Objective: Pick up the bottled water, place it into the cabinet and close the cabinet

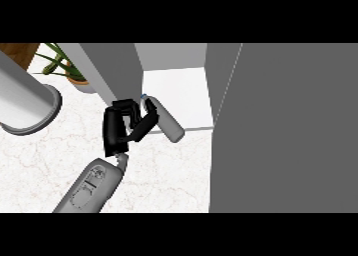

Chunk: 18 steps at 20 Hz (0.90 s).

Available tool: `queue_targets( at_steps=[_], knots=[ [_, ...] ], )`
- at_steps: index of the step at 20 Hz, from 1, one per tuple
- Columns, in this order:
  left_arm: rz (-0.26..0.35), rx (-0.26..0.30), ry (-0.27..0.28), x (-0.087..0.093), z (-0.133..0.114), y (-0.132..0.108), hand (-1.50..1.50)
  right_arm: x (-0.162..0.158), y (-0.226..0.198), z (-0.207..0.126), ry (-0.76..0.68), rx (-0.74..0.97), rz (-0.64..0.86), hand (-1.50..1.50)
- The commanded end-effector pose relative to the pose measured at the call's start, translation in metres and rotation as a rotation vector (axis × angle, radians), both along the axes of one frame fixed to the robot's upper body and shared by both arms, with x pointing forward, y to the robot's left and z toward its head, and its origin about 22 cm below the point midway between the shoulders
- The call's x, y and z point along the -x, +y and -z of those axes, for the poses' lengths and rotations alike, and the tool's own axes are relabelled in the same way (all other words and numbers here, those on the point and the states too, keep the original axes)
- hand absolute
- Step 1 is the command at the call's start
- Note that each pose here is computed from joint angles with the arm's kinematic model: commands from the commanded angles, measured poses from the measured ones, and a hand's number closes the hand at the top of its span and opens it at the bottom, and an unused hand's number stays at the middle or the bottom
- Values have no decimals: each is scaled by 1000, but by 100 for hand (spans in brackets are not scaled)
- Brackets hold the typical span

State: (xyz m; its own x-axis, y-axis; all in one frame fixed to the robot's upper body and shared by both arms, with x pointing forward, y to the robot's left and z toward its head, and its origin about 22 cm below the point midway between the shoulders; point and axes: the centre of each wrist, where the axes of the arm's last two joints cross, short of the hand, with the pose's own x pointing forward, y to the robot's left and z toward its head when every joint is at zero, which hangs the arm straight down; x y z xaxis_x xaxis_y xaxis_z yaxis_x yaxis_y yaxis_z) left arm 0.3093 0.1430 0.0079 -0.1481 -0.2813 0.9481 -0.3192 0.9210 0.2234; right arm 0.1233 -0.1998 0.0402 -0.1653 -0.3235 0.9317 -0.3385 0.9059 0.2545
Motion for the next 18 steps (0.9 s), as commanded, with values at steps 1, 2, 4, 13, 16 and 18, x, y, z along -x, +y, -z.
queue_targets(
  at_steps=[1,2,4,13,16,18],
  knots=[
    [-17,-130,17,-62,-31,11,150,0,4,1,-4,-6,-21,-150],
    [-40,-136,15,-64,-35,11,150,2,-1,2,5,-1,-9,-150],
    [-43,-157,23,-64,-32,13,-150,-1,1,5,5,-5,7,-150],
    [-90,-185,61,-60,-24,23,-150,-5,-4,0,-21,-5,-6,-150],
    [-89,-171,62,-63,-30,22,-150,-3,-1,3,-9,-17,-4,-150],
    [-79,-147,78,-68,-32,13,-150,-3,-5,2,-11,-5,2,-150]
  ],
)
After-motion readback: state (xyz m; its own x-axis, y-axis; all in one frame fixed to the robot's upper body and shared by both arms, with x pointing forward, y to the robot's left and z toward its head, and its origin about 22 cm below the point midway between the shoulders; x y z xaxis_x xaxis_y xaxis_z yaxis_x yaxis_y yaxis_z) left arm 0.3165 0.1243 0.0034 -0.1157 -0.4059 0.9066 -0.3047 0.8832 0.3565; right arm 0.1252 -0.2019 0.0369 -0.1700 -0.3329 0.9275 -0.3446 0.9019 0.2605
